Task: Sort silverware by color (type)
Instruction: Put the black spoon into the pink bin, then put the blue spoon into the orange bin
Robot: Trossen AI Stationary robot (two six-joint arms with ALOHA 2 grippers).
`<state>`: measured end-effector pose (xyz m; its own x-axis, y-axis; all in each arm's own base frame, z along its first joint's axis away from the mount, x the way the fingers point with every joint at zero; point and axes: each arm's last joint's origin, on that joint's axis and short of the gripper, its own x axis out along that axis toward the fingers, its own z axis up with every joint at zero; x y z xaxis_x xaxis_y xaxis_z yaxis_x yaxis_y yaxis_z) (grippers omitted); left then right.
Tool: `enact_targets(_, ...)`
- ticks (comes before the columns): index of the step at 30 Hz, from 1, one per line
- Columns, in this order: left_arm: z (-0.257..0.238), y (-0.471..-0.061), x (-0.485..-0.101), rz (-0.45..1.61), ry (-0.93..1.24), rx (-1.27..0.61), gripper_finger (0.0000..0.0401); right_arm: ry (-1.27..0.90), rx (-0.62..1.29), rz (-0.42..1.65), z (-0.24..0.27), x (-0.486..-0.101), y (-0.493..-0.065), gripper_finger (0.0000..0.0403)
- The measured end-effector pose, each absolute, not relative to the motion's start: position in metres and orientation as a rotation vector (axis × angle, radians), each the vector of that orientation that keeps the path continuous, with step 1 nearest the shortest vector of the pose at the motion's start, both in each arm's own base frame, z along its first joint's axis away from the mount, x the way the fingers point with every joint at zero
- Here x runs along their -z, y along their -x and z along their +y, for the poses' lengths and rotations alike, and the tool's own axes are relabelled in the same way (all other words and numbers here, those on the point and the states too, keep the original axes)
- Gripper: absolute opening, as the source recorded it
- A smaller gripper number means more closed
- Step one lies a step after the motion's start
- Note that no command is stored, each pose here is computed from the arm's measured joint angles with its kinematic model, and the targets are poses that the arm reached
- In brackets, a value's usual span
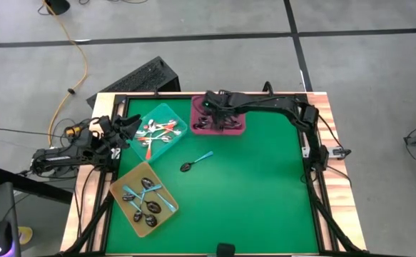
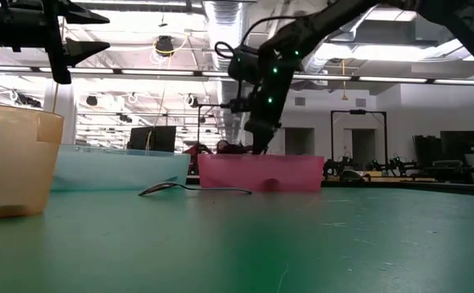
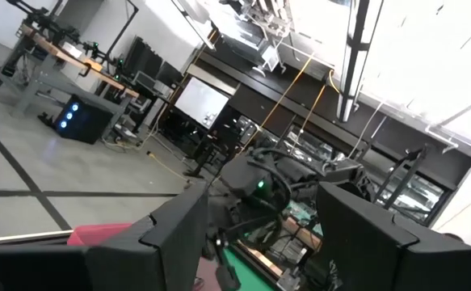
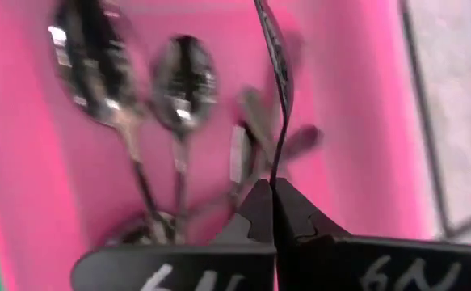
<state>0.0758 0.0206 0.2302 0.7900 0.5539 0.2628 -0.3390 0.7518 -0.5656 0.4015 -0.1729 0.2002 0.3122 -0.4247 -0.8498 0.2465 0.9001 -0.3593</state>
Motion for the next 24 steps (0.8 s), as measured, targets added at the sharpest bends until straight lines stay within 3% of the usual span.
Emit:
enact_targets(8, 0.021, -0.076, -0.230, -0.443, 0.541, -0.501, 0.0219, 0.074, 0.436, 1.139, -0.189, -0.182, -0.391, 0.0011)
enact_targets(17, 0.021, -0.076, -0.230, -0.445, 0.543, -0.506, 0.0219, 0.010, 0.404, 1.110, -0.192, -0.182, -0.390, 0.0101)
enact_targets(24, 0.021, -0.076, -0.230, -0.448, 0.550, -0.507, 0.0219, 0.047, 0.374, 1.050, -0.188, -0.208, -0.393, 0.0131)
